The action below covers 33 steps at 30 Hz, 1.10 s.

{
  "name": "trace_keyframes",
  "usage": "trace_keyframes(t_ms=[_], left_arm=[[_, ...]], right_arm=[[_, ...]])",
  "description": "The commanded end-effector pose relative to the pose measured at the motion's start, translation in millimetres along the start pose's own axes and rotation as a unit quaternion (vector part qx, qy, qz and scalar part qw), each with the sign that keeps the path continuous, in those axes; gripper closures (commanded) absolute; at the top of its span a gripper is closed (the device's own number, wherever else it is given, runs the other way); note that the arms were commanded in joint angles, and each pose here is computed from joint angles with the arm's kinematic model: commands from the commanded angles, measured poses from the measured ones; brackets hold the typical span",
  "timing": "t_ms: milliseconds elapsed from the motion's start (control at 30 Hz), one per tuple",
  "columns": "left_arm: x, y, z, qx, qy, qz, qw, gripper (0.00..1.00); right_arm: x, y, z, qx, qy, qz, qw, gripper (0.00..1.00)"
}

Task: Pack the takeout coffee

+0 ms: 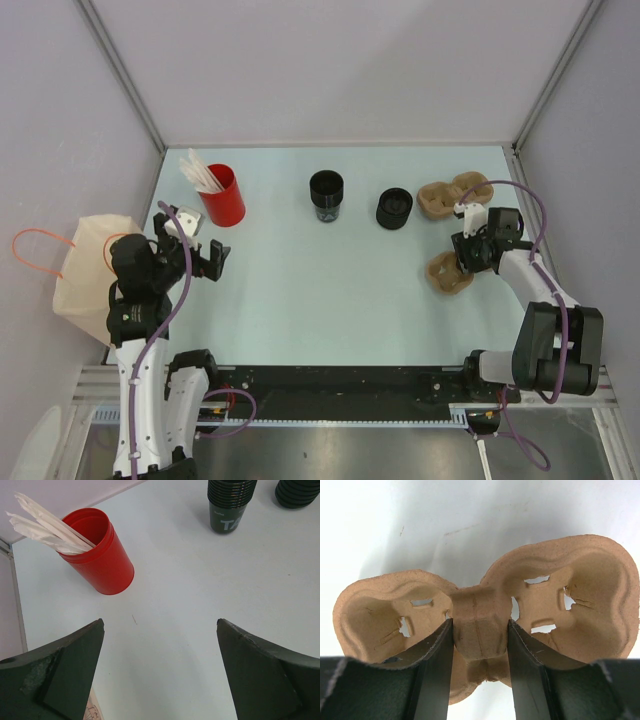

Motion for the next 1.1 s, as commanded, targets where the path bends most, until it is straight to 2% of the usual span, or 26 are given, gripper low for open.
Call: trace_keyframes(t_ms=[0,167,300,900,1067], left_arm=[[-1,-1,-4,-0.013,0.001,0.006,1.000,0.00],[-1,-1,-4,-0.011,-0.001,0.007,1.000,0.01],[-1,-1,-4,-0.012,0.000,0.006,1.000,0.00],[-1,-1,-3,-0.012,0.002,0.006,1.000,0.01],[-1,-1,-3,-0.012,0.002,0.006,1.000,0.01]], right_arm=[[-3,4,-1,-0.004,-0.006,0.010,1.000,0.51],[-1,4,0,-0.003,-0.027,0.016,1.000,0.36],[0,4,1,-0.003,-0.039,0.022,0.999,0.33],[16,12,3,0.023,-0.101,-0.007,0.995,0.34],[12,13,8,0.034,-0.094,0.000,0.995,0.35]])
Point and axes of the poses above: each gripper's point midway between its finger pads, its own y axis out along the fingers, its own x axis along the line the jaws close on, z = x × y, the point moved 9 cm from there along -y, back along the fingers, and after that the axes turned 11 degrees about -y, right-handed, at the moved point
